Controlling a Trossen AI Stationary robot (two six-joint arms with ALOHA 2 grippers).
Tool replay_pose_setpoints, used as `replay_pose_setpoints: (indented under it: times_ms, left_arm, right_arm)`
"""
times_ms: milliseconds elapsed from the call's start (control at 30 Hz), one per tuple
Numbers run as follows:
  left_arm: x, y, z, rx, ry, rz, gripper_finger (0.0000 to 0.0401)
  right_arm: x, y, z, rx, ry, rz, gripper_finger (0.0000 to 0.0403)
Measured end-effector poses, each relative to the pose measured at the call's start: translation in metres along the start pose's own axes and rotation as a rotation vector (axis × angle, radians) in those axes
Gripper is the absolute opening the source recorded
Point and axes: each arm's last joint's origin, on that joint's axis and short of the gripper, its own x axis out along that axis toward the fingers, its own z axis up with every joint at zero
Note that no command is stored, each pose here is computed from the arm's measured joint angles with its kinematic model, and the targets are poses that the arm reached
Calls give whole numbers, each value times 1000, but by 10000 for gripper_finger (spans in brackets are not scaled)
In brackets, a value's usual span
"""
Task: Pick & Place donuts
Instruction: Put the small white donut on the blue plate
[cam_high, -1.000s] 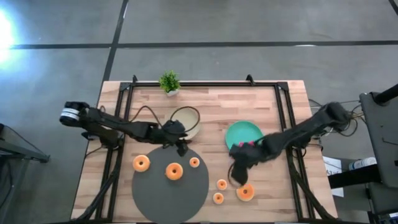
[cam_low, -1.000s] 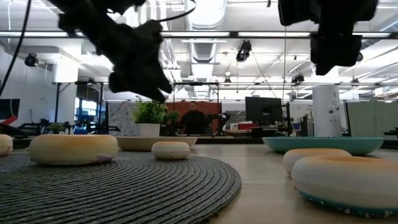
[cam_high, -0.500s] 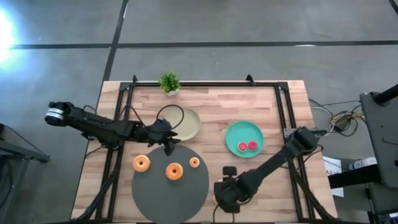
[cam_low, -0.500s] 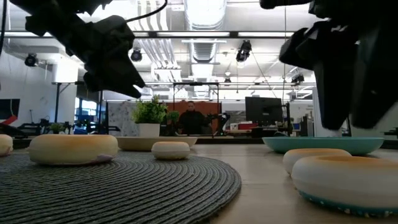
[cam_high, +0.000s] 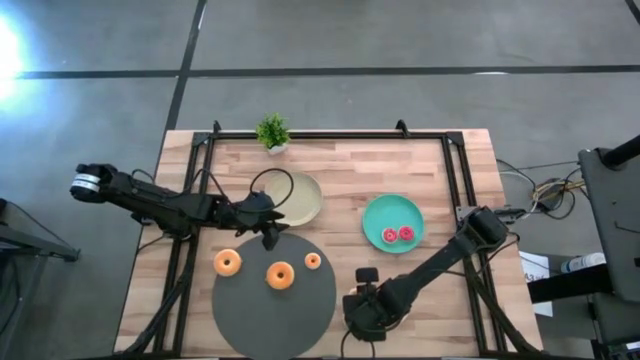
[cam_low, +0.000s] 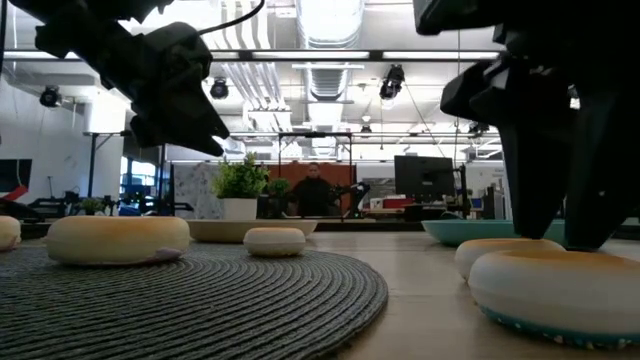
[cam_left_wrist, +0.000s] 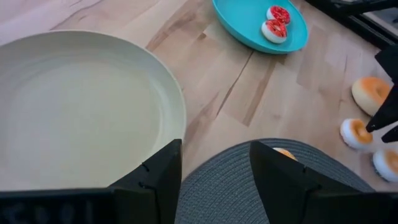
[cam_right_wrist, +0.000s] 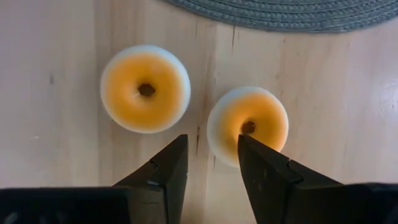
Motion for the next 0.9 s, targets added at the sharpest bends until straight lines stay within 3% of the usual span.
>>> replay_pose_setpoints:
  times_ms: [400, 733, 900]
  left_arm:
    - [0, 0, 0, 5, 0, 1, 163]
    - [0, 0, 0, 5, 0, 1, 163]
    - [0, 0, 0, 5, -1, 1, 163]
  right_arm:
    - [14, -11, 3, -25, -23, -24, 118]
    - [21, -20, 9, 22, -21, -30, 17]
    - [9, -29, 11, 138, -13, -17, 10]
